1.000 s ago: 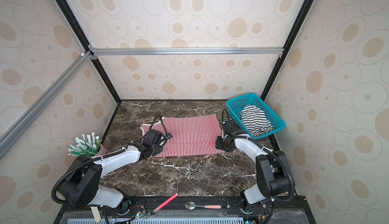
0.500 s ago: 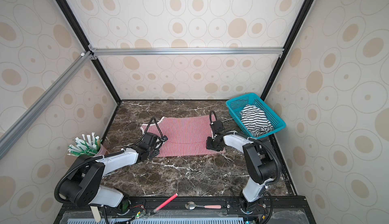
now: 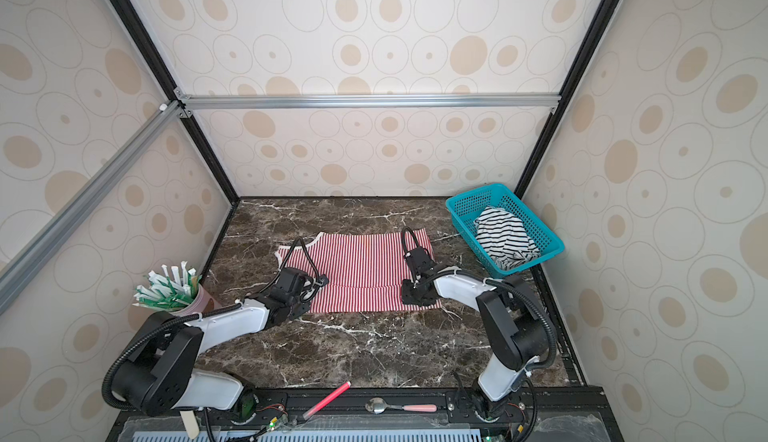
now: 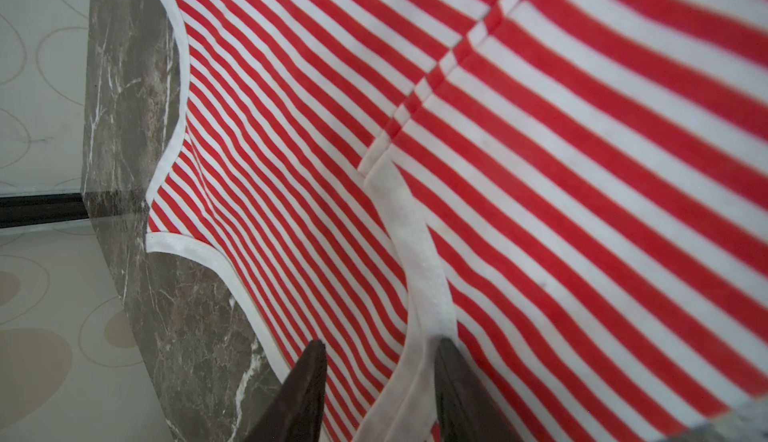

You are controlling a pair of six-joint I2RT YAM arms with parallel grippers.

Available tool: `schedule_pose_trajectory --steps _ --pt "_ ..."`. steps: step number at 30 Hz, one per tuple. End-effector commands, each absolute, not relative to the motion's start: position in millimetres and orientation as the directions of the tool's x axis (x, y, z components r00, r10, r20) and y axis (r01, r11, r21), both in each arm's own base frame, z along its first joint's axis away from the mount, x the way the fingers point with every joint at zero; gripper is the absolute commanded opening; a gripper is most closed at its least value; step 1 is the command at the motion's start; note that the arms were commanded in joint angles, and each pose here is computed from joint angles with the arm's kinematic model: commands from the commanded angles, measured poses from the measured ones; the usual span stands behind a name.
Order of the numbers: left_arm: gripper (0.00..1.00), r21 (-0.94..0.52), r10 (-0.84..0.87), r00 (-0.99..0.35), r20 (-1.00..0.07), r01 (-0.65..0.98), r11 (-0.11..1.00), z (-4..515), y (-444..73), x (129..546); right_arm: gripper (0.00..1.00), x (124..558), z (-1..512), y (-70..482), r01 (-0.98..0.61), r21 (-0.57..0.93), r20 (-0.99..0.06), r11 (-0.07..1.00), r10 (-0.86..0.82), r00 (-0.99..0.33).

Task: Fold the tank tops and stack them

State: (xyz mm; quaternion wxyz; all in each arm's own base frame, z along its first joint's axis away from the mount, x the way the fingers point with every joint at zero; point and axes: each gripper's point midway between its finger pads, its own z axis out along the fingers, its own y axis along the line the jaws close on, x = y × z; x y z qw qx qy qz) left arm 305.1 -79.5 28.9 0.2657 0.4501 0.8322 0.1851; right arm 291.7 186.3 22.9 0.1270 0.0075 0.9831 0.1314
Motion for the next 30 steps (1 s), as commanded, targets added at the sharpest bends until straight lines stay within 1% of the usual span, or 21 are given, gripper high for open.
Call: schedule_pose_trajectory --steps 1,6,11,15,17,19,21,23,25,27,30 --pt "0.43 0.43 0.9 -0.419 -0.117 0.796 0.426 0.0 -65.3 254.9 0.42 248.4 1.8 171.8 0.0 0.181 -0.134 0.983 0.024 -0.991" --pt "0.44 0.384 0.928 -0.362 -0.09 0.847 0.368 4.8 -62.5 230.9 0.42 220.2 3.4 170.1 -0.02 0.161 -0.108 0.987 -0.002 -0.994" --pt "0.45 0.29 0.945 -0.317 -0.079 0.9 0.326 4.7 -64.2 202.5 0.42 194.5 7.8 169.5 -0.033 0.143 -0.104 0.989 -0.018 -0.994" --pt "0.45 0.299 0.944 -0.319 -0.089 0.895 0.331 6.7 -64.6 202.5 0.42 181.5 10.6 169.6 -0.033 0.153 -0.095 0.988 -0.019 -0.995" --pt "0.45 0.3 0.94 -0.326 -0.104 0.891 0.342 11.7 -67.7 206.1 0.43 183.0 18.2 169.5 -0.041 0.155 -0.115 0.987 -0.023 -0.993" --pt "0.45 0.305 0.938 -0.323 -0.129 0.887 0.347 19.7 -72.8 211.4 0.44 193.7 32.9 168.5 -0.06 0.144 -0.178 0.988 -0.034 -0.983" --pt "0.46 0.327 0.937 -0.309 -0.164 0.879 0.347 29.8 -78.4 219.8 0.45 213.7 56.2 165.4 -0.059 0.118 -0.286 0.991 -0.023 -0.958" --pt "0.48 0.381 0.931 -0.297 -0.213 0.852 0.359 42.1 -85.1 236.9 0.48 232.9 83.4 171.7 -0.066 0.133 -0.375 0.989 -0.011 -0.927" --pt "0.51 0.407 0.918 -0.303 -0.257 0.827 0.387 52.9 -93.4 254.0 0.51 249.7 101.8 175.2 -0.077 0.126 -0.443 0.989 -0.013 -0.897" --pt "0.51 0.432 0.899 -0.324 -0.294 0.794 0.427 63.0 -100.1 275.0 0.51 266.6 114.0 173.6 -0.073 0.104 -0.476 0.992 -0.015 -0.88" --pt "0.53 0.456 0.867 -0.35 -0.355 0.745 0.487 80.3 -109.5 308.6 0.51 294.1 119.9 167.0 -0.052 0.104 -0.473 0.993 0.003 -0.881"
